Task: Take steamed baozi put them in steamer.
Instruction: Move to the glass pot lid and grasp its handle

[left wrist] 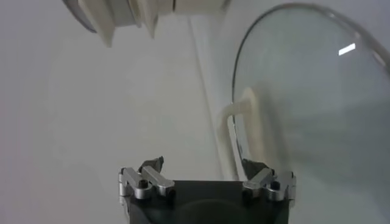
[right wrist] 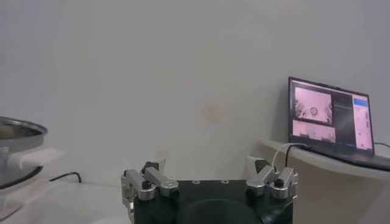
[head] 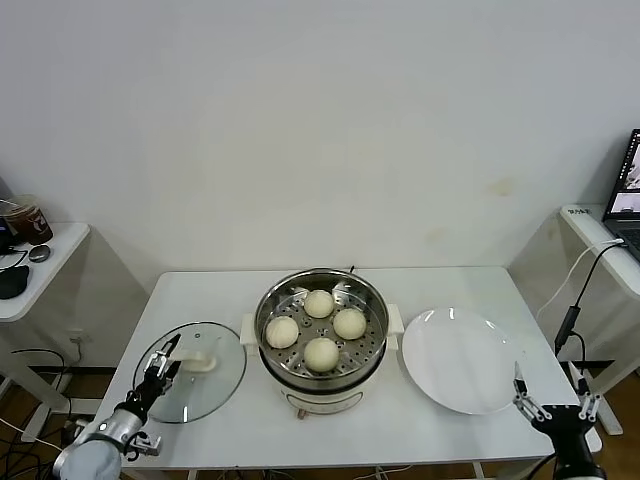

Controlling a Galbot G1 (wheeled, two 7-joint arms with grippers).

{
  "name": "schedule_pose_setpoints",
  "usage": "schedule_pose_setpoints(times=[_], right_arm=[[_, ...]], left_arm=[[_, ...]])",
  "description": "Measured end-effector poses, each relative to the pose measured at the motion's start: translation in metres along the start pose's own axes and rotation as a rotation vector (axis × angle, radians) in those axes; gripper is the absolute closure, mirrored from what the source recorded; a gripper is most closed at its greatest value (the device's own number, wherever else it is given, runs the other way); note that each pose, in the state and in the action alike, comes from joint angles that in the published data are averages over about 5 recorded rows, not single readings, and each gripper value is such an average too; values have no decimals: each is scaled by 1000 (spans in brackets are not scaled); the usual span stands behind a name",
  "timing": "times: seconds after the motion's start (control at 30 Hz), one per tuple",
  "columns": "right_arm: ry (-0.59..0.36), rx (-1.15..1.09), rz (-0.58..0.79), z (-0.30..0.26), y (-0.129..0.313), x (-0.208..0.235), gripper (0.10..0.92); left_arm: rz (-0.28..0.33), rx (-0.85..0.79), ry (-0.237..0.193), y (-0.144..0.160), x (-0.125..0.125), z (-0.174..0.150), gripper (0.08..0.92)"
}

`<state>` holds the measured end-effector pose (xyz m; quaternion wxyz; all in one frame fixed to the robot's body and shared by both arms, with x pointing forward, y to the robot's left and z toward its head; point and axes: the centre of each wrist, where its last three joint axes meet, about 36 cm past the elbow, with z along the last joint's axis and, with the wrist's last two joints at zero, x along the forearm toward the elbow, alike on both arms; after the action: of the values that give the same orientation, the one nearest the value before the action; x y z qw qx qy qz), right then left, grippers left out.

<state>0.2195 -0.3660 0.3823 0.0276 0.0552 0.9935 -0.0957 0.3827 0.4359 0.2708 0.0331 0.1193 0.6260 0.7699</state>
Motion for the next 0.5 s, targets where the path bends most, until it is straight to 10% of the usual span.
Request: schedule_pose_setpoints(times=[0.5], right_arm=[[22,-6,-26,4,6,1,200]], left_arm=[[25,29,5,-10,-11,4,536]])
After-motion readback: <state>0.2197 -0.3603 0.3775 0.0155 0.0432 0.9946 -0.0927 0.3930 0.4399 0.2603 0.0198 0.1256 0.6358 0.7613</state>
